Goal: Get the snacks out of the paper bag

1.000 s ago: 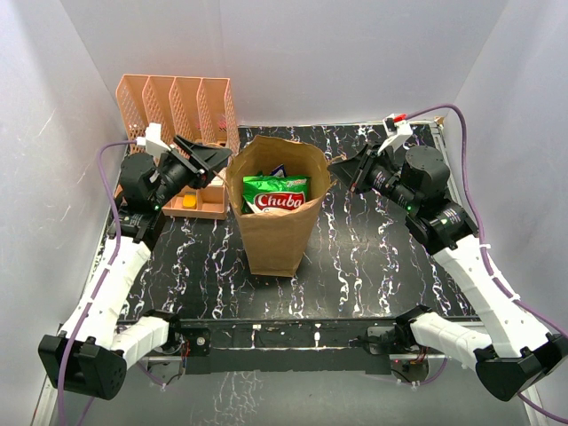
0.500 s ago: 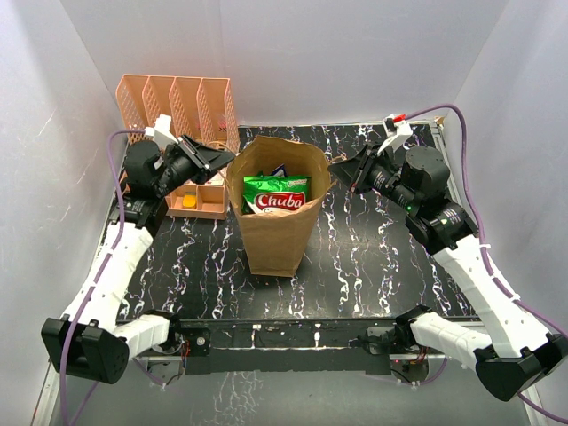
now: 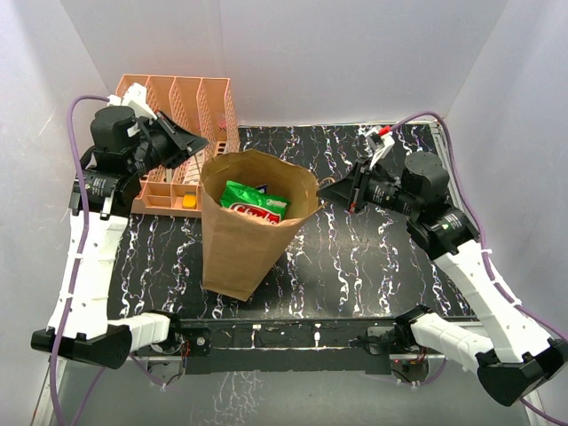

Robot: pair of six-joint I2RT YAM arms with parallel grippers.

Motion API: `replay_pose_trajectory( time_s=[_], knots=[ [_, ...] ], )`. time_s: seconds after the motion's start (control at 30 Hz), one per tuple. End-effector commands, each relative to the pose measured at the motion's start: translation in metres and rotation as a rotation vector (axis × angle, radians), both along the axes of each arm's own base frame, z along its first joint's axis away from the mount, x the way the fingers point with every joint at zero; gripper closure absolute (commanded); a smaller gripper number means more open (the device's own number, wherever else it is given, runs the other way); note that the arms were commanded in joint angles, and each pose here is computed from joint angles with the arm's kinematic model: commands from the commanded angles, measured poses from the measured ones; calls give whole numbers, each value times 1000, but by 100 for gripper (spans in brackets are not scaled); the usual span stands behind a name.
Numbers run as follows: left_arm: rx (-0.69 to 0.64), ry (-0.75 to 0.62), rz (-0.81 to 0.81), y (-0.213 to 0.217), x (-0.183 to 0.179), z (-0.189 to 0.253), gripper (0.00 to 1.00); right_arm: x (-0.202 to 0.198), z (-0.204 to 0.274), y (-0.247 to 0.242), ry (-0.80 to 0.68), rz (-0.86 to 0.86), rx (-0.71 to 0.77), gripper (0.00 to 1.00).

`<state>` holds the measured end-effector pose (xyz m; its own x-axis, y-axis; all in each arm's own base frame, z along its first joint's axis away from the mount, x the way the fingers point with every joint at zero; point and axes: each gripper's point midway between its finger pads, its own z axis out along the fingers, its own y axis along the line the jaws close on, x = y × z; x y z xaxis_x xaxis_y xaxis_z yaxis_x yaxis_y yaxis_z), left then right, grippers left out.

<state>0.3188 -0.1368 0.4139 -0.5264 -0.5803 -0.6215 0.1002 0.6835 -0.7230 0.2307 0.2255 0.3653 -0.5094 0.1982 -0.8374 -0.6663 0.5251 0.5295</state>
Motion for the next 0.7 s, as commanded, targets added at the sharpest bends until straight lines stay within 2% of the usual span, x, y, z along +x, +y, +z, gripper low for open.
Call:
replay_pose_trajectory(
  time_s=[0.0,0.1,0.27,0.4,0.53,0.67],
  knots=[
    [91,-105,110,29,-14,32,100,-18,21,25,-37,178,131,93],
    [134,-147,123,36,-19,34,100,-22,13,38,-19,218,156,93],
    [133,-289,23,23,-31,34,100,-25,-16,46,53,211,129,93],
    [36,-377,-178,-10,-51,30,100,-33,-46,30,140,132,67,93],
    [-88,-366,-348,-36,-67,14,100,-50,-85,8,232,49,-6,91],
    [-211,-346,-455,-51,-81,1,100,-62,-124,-21,328,-74,-105,86]
  ],
)
